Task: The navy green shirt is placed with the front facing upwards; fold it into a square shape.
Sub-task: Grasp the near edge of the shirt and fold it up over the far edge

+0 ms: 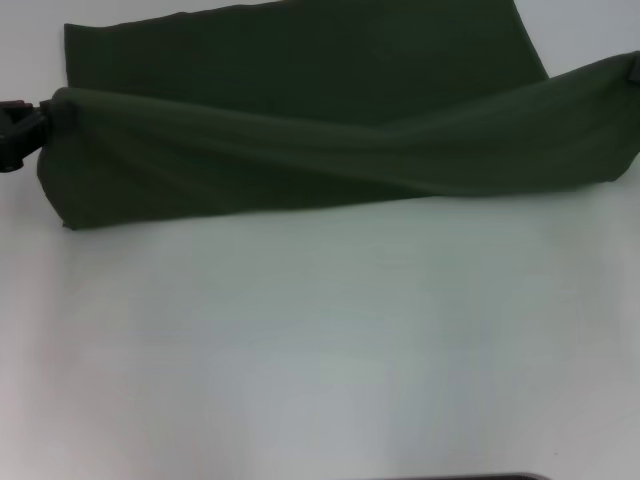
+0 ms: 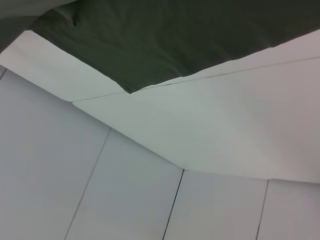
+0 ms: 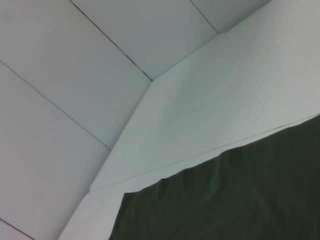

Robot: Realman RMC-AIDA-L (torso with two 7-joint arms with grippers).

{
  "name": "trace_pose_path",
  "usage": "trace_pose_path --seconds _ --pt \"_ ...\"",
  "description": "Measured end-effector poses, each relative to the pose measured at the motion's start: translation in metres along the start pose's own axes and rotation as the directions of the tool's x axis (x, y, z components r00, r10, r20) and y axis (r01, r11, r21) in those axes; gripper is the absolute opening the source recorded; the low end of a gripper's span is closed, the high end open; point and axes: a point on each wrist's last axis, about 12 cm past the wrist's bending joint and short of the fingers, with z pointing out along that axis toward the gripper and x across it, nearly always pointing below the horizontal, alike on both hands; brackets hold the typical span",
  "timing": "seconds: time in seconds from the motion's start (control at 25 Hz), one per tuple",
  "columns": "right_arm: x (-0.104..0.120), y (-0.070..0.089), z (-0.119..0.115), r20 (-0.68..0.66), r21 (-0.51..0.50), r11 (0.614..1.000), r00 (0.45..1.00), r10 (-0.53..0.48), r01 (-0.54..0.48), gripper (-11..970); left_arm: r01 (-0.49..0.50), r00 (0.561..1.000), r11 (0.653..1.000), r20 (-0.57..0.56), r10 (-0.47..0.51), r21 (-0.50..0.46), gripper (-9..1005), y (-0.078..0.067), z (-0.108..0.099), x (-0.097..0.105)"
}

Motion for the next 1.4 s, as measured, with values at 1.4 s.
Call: trace_pose_path --seconds 1.4 --pt "-0.069 -0.002 0.097 0.001 0.256 0.956 0.989 -0.147 0.141 35 0.029 0.999 0.973 0.043 -0.019 -0.231 38 0.029 0.102 -0.041"
